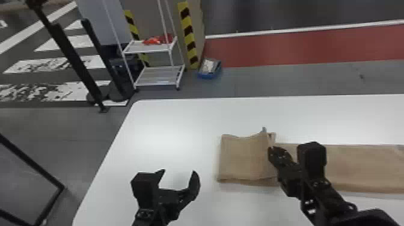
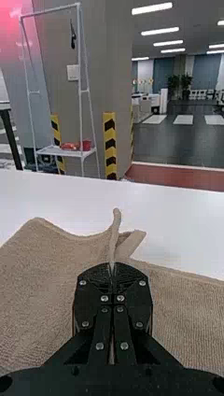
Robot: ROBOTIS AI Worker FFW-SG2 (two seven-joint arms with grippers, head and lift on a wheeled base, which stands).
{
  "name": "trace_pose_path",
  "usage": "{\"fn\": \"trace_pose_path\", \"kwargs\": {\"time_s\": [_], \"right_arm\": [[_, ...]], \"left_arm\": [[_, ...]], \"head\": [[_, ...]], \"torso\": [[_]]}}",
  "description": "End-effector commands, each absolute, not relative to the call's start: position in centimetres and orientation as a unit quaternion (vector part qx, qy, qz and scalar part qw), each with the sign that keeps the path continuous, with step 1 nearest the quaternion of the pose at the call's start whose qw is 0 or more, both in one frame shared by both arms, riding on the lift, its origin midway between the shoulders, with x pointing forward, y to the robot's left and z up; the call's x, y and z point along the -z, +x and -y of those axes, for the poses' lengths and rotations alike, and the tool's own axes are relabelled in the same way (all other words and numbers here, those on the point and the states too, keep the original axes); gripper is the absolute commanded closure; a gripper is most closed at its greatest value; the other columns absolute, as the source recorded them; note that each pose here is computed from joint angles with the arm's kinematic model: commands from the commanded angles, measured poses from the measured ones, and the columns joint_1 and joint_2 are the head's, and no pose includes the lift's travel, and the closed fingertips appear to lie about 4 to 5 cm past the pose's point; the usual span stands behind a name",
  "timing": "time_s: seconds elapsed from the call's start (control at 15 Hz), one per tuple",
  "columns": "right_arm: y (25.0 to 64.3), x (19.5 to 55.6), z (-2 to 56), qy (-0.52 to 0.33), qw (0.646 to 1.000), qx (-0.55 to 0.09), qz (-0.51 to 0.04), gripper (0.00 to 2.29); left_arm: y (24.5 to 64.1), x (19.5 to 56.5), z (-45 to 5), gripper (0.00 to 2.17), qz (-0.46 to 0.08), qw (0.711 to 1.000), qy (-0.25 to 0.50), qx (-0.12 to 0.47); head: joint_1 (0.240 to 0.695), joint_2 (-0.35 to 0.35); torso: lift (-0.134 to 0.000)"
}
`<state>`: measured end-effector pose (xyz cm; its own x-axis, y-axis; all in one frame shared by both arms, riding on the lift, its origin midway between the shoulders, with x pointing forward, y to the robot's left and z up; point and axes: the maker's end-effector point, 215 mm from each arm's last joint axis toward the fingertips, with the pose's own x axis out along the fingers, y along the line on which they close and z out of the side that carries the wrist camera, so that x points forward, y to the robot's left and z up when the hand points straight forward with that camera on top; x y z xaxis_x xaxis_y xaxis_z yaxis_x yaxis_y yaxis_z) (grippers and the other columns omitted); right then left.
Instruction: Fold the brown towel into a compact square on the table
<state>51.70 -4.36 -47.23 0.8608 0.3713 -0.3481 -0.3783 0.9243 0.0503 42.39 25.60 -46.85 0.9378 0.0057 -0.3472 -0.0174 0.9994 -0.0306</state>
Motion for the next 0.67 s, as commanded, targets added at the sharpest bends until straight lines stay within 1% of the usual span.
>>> {"fn": "trace_pose_path", "kwargs": {"time_s": [0.0,0.13,0.2,0.27,0.33,0.47,0.53,0.6], "right_arm": [[50.9,43.1,6.0,0.011,0.969,-0.185,-0.161,1.15],[50.5,40.6,11.1,0.020,0.973,-0.151,-0.172,1.15],[50.1,40.8,14.4,0.022,0.973,-0.133,-0.188,1.15],[49.8,41.3,17.5,0.026,0.973,-0.115,-0.198,1.15],[49.6,42.2,21.1,0.030,0.973,-0.094,-0.209,1.15],[48.7,45.8,25.9,0.042,0.968,-0.060,-0.240,1.15],[48.5,47.5,27.2,0.042,0.964,-0.052,-0.256,1.15],[48.4,48.5,27.2,0.042,0.962,-0.053,-0.266,1.15]], "left_arm": [[42.4,46.7,-25.9,0.03,-0.175,0.984,-0.018,-0.010],[42.4,46.4,-26.8,0.03,-0.170,0.985,-0.016,-0.017],[42.5,46.2,-27.0,0.03,-0.167,0.986,-0.017,-0.019],[42.6,45.8,-27.0,0.03,-0.160,0.987,-0.019,-0.019],[42.8,45.3,-26.9,0.03,-0.151,0.988,-0.020,-0.019],[42.8,44.9,-26.8,0.03,-0.144,0.989,-0.019,-0.017],[42.9,44.9,-26.4,0.03,-0.144,0.989,-0.020,-0.014],[42.9,44.9,-26.0,0.03,-0.144,0.989,-0.021,-0.012]], "head": [[0.695,0.247],[0.695,0.245],[0.695,0.236],[0.695,0.205],[0.695,0.185],[0.695,0.128],[0.695,0.094],[0.695,0.036]], "torso": [[-0.057],[-0.057],[-0.057],[-0.057],[-0.057],[-0.057],[-0.057],[-0.057]]}}
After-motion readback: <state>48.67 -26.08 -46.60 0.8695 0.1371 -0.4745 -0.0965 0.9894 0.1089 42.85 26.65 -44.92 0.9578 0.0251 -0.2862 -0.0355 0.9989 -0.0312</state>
